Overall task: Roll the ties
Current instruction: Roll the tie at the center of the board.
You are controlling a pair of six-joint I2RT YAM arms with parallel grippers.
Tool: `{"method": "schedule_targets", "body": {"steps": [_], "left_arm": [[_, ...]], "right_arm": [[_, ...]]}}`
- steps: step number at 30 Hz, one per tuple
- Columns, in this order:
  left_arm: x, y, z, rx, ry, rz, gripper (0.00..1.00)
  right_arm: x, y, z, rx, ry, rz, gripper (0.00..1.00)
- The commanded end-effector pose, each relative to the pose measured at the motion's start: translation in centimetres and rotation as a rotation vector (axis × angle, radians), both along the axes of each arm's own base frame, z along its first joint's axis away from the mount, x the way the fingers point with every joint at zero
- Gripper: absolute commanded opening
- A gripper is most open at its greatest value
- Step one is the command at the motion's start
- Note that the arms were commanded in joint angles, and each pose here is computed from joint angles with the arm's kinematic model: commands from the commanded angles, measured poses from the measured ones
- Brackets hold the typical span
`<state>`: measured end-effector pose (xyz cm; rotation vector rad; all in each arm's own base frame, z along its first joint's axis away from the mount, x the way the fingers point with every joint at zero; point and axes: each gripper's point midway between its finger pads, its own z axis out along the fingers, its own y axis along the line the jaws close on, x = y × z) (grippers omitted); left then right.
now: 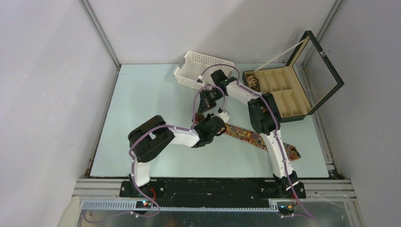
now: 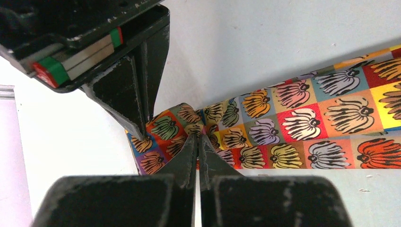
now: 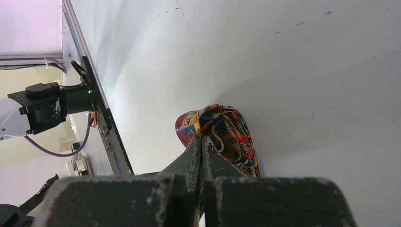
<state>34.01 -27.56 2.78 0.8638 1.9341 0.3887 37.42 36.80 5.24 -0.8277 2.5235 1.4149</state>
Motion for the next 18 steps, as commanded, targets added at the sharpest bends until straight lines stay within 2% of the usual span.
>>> {"method": "schedule_targets", "body": {"steps": [1, 5, 11, 13, 18], "left_arm": [[0.5, -0.9, 0.6, -0.03, -0.013, 0.005, 0.01], [0.6, -0.8, 0.8, -0.036, -0.021, 0.014, 0.07], [0.5, -0.5, 1.5, -0.053, -0.04, 0.028, 0.37], [0.5, -0.4, 1.7, -0.059, -0.046, 0.034, 0.41], [0.4, -0.4, 2.2, -0.08, -0.049, 0.036, 0.44]], "right_arm": [[0.4, 0.8, 1.9, 0.055, -0.04, 0.022, 0.0], [0.5, 0.9, 2.1, 0.058, -0.046, 0.018, 0.0], [0.8, 0.8, 2.1, 0.055, -0.05, 0.007, 0.0], [0.8, 0.7, 1.9, 0.051, -0.045, 0.003, 0.0], [0.9, 0.6, 1.8, 0.05, -0.043, -0.001, 0.0]]}}
